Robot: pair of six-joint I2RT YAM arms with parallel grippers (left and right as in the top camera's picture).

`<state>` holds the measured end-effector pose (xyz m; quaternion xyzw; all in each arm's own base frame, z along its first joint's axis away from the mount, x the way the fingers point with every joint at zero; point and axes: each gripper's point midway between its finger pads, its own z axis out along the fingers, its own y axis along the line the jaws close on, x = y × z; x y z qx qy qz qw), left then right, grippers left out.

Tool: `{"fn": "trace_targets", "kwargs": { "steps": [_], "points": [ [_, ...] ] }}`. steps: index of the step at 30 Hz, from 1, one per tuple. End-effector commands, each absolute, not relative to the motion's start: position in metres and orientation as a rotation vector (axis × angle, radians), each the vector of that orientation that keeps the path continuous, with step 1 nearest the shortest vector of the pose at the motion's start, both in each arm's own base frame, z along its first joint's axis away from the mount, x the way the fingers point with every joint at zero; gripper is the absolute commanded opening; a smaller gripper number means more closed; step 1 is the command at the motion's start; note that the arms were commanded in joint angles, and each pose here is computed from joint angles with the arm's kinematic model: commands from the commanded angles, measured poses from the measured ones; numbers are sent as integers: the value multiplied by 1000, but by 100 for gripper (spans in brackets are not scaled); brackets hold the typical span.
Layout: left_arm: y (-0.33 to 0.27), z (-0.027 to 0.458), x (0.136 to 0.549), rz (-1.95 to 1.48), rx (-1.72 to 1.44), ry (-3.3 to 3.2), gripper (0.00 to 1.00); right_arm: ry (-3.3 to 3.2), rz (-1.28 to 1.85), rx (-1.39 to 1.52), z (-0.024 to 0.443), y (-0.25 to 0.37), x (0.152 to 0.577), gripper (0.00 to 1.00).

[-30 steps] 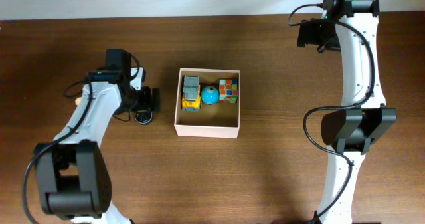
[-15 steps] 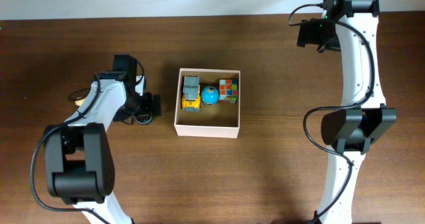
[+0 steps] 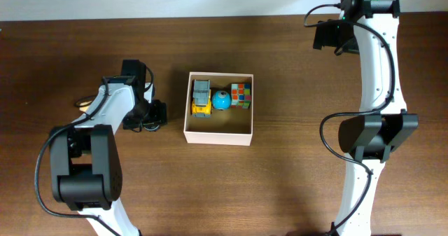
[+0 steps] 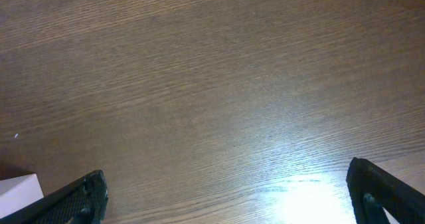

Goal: Pack container
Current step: 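Close the left gripper on the black puck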

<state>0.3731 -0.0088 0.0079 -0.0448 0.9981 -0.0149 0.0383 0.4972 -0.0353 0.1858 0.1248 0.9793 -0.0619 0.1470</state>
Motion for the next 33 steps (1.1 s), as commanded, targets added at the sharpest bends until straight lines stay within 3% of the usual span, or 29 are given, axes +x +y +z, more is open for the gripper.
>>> {"fn": "trace_targets", "kwargs": {
  "steps": [1, 33],
  "points": [
    [-7, 9, 377, -37, -150, 3054, 79, 2808, -193, 383, 189, -39, 496, 99],
    [-18, 9, 376, -60, -131, 3060, 74, 2808, -193, 383, 189, -39, 496, 99]
  ]
}}
